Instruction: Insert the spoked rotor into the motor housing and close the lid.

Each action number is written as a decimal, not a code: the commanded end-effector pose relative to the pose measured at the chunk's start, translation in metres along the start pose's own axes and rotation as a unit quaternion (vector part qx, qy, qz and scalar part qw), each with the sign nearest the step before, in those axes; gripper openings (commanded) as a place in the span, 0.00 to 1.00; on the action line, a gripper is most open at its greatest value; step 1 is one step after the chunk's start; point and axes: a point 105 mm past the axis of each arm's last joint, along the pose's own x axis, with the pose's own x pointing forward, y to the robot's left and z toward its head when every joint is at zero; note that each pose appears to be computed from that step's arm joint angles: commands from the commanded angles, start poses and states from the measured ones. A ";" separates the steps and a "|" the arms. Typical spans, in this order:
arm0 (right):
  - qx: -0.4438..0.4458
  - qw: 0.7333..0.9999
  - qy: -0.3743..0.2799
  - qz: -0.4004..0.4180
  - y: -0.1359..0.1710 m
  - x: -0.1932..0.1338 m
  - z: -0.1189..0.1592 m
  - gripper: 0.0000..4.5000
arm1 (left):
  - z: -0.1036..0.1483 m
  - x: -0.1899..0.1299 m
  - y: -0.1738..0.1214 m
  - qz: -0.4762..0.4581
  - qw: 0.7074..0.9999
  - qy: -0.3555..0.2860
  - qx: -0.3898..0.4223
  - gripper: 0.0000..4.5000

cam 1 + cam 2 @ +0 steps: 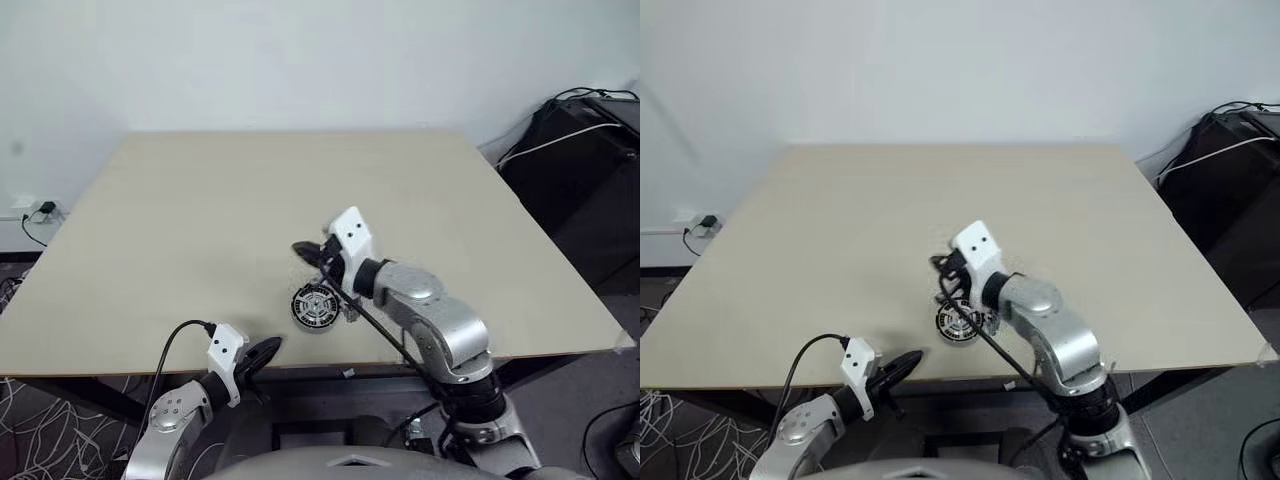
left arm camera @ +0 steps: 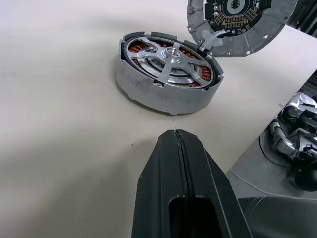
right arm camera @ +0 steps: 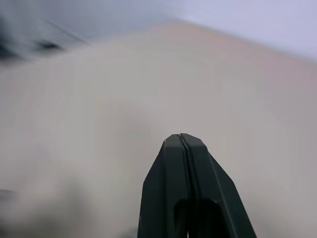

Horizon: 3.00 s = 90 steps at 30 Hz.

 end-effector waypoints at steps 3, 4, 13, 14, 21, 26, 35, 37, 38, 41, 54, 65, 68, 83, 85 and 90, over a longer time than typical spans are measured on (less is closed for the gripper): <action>-0.051 0.988 0.022 -0.141 -0.060 -0.034 -0.024 0.00 | 0.009 0.000 0.003 0.000 1.000 -0.013 0.021 0.00; -0.083 0.983 0.045 -0.157 -0.067 -0.042 -0.034 0.00 | 0.009 -0.001 0.003 -0.001 1.000 -0.012 0.022 0.00; -0.029 0.987 0.158 -0.008 -0.022 -0.086 -0.101 0.00 | 0.012 -0.001 0.005 -0.013 1.000 -0.006 0.028 0.00; -0.012 0.990 0.143 0.006 -0.015 -0.086 -0.098 0.00 | 0.012 -0.001 0.005 -0.014 0.999 -0.006 0.028 0.00; 0.048 0.996 0.066 -0.025 -0.011 -0.071 -0.086 0.00 | 0.012 0.000 0.004 -0.020 0.999 -0.004 0.026 0.00; 0.077 0.997 0.029 0.003 0.002 -0.060 -0.078 0.00 | 0.012 -0.001 0.003 -0.020 1.000 -0.004 0.023 0.00; 0.100 0.991 0.013 0.094 0.033 -0.038 -0.072 0.00 | 0.012 -0.003 0.005 -0.015 1.000 -0.003 0.021 0.00; 0.102 0.990 0.021 0.094 0.034 -0.032 -0.076 0.00 | 0.013 -0.003 0.005 -0.014 1.000 -0.003 0.021 0.00; 0.103 0.990 0.026 0.093 0.034 -0.029 -0.079 0.00 | 0.013 -0.003 0.005 -0.013 1.000 -0.003 0.022 0.00; 0.110 0.989 0.034 0.093 0.036 -0.021 -0.086 0.00 | 0.013 -0.003 0.005 -0.013 1.000 -0.003 0.022 0.00; 0.133 0.984 0.068 0.102 0.050 0.006 -0.111 0.00 | 0.013 -0.001 0.004 -0.015 1.000 -0.006 0.018 0.00; 0.093 0.991 0.001 0.098 0.039 -0.005 -0.080 0.09 | 0.012 -0.001 0.003 -0.015 1.000 -0.005 0.014 0.00; 0.067 0.992 -0.004 0.105 0.036 -0.011 -0.078 0.28 | 0.012 -0.001 0.003 -0.016 1.000 -0.005 0.015 0.00; 0.043 0.986 0.017 0.161 0.038 -0.003 -0.092 1.00 | 0.013 0.001 0.003 -0.020 1.000 -0.005 0.022 0.00; 0.045 0.985 0.021 0.167 0.040 0.000 -0.094 1.00 | 0.013 0.001 0.003 -0.020 1.000 -0.004 0.023 0.00; 0.046 0.983 0.038 0.174 0.041 0.006 -0.101 1.00 | 0.015 0.001 0.003 -0.016 0.999 -0.007 0.032 0.00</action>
